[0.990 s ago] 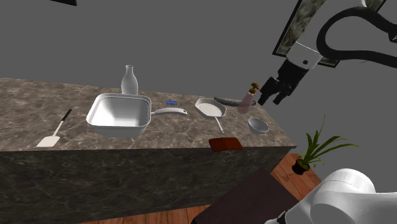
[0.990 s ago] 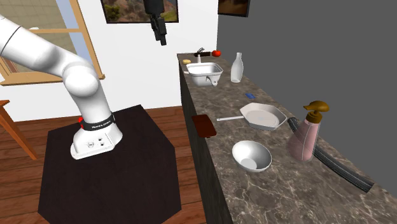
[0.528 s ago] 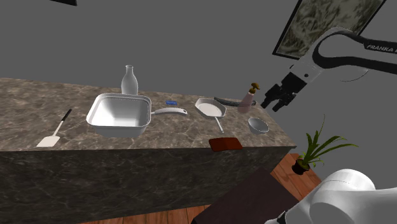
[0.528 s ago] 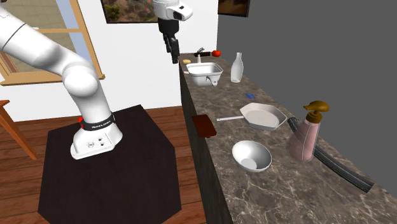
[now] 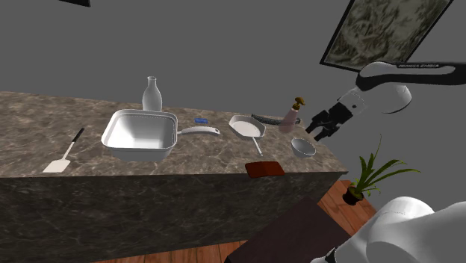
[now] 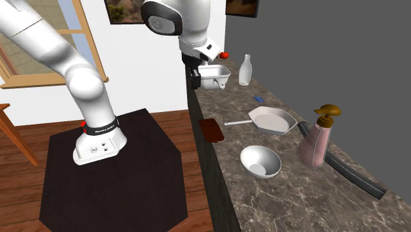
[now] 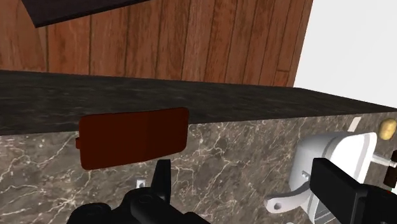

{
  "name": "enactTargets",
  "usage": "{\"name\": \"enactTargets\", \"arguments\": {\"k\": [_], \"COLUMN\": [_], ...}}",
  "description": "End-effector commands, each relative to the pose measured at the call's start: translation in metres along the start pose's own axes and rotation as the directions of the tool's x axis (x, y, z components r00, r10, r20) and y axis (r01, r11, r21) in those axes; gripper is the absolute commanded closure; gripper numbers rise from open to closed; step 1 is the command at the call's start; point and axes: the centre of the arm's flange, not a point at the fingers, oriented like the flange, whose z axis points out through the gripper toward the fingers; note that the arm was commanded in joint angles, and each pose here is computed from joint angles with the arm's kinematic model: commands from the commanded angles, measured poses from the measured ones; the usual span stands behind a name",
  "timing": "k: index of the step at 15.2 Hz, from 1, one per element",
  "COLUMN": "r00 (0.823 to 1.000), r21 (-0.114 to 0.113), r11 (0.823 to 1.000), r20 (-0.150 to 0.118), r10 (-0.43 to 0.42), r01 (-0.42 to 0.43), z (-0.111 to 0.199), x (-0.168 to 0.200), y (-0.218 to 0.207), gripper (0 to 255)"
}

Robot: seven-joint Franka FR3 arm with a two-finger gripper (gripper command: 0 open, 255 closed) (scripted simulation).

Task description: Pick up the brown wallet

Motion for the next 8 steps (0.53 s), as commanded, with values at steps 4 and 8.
{"name": "enactTargets", "arguments": {"k": [4,8], "r00": [0.999,0.996], "r21": [0.153,0.273], "r11": [0.987,0.958], "r20": [-0.007,-0.004], "r10": [0.049,0.088], "r01": [-0.047,-0.084], "z": [0.038,0.074], "x": [0.012,0.022], "y": [0.081,0.139], "gripper": [0,0]}}
